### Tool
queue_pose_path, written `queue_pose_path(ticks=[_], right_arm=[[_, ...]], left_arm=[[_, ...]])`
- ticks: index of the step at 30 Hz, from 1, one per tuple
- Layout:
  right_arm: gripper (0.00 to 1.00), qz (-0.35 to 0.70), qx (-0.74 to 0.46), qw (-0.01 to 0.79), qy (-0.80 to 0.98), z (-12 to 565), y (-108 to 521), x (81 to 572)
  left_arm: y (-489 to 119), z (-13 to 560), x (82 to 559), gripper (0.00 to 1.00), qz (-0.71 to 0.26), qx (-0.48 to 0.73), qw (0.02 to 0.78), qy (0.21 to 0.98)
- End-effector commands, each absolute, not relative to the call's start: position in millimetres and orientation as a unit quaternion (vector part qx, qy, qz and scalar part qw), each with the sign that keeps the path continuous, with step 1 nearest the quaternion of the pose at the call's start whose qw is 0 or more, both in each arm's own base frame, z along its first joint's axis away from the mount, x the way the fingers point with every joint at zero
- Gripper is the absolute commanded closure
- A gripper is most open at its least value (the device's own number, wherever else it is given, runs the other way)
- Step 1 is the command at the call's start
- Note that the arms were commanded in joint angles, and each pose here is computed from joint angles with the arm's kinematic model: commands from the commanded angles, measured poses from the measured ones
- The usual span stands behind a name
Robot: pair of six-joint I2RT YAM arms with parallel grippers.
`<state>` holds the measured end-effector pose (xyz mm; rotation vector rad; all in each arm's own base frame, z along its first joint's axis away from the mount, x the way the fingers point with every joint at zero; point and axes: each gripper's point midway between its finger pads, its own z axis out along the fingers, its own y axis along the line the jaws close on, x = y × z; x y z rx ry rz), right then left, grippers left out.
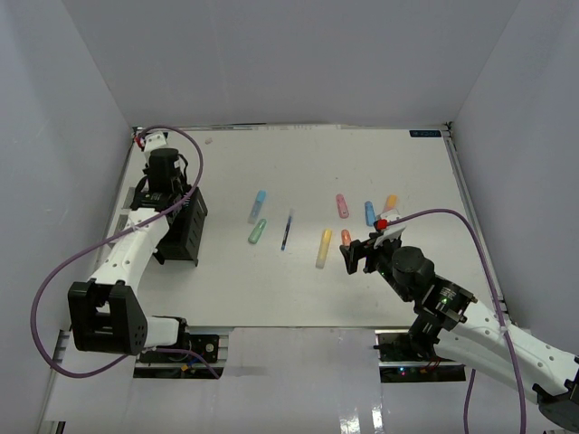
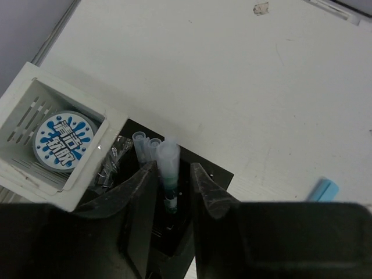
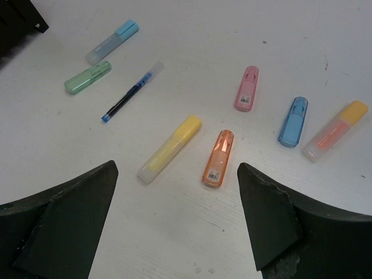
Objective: Sort the stationery into containers
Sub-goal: Place the pen in the storage box, then pick up the pen from the center of the board.
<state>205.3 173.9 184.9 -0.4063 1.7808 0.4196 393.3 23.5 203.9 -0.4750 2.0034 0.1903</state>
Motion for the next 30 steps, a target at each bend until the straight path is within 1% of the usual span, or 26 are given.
queue_pose_path(ticks=[1, 2, 3, 4, 7, 9, 10, 13, 14, 16, 17, 18, 23, 29, 30], right_arm=[[0.10, 0.173, -0.167, 0.603, 0.761, 188.7, 171.0, 208.8], [0.10, 0.172, -0.168, 0.603, 0.761, 188.4, 171.0, 208.7], [0.10, 0.173, -0.168, 0.603, 0.761, 188.4, 170.9, 208.8], [0.10, 0.172, -0.167, 0.604, 0.760, 189.5, 170.6, 208.9], [0.10, 0.172, -0.168, 0.604, 0.760, 189.5, 170.8, 208.7], [0.10, 0.172, -0.168, 0.603, 0.760, 188.8, 170.7, 208.7], [0.10, 0.173, -0.168, 0.603, 0.760, 188.8, 170.8, 208.7], [0.10, 0.171, -0.166, 0.604, 0.760, 189.2, 169.9, 209.1], [0.10, 0.170, -0.166, 0.604, 0.761, 188.5, 169.7, 209.2], [0.10, 0.170, -0.165, 0.603, 0.762, 189.0, 169.4, 209.1], [0.10, 0.169, -0.165, 0.603, 0.762, 189.4, 169.3, 209.1], [0.10, 0.168, -0.165, 0.601, 0.764, 188.1, 168.8, 208.9], [0.10, 0.166, -0.158, 0.600, 0.766, 187.9, 165.9, 208.4], [0.10, 0.170, -0.154, 0.601, 0.766, 188.1, 163.9, 206.9], [0.10, 0.170, -0.154, 0.602, 0.765, 188.4, 164.0, 207.0]], left_arm=[[20.6, 222.3, 397.2, 0.59, 0.061, -0.194, 0.536, 0.819], [18.8, 225.7, 396.8, 0.53, 0.055, -0.192, 0.539, 0.818], [16.8, 230.0, 396.1, 0.42, 0.049, -0.189, 0.542, 0.817], [12.0, 234.4, 396.8, 0.37, 0.037, -0.183, 0.544, 0.818], [5.3, 236.7, 394.6, 0.28, 0.023, -0.175, 0.532, 0.828], [-2.1, 242.0, 392.9, 0.26, 0.004, -0.166, 0.525, 0.835], [-6.8, 244.5, 392.7, 0.23, -0.008, -0.164, 0.523, 0.836], [-32.4, 252.8, 390.7, 0.19, -0.057, -0.142, 0.510, 0.846], [-41.0, 248.6, 389.6, 0.16, -0.066, -0.136, 0.497, 0.855], [-71.4, 257.6, 389.3, 0.14, -0.090, -0.107, 0.491, 0.860], [-96.3, 246.0, 386.1, 0.14, -0.097, -0.081, 0.467, 0.875], [-109.0, 254.3, 388.2, 0.14, -0.104, -0.069, 0.469, 0.875], [-188.5, 229.7, 380.6, 0.16, -0.143, 0.003, 0.406, 0.902], [-255.9, 183.4, 379.5, 0.16, -0.135, 0.057, 0.340, 0.929], [-262.4, 163.5, 379.3, 0.17, -0.123, 0.064, 0.317, 0.938]])
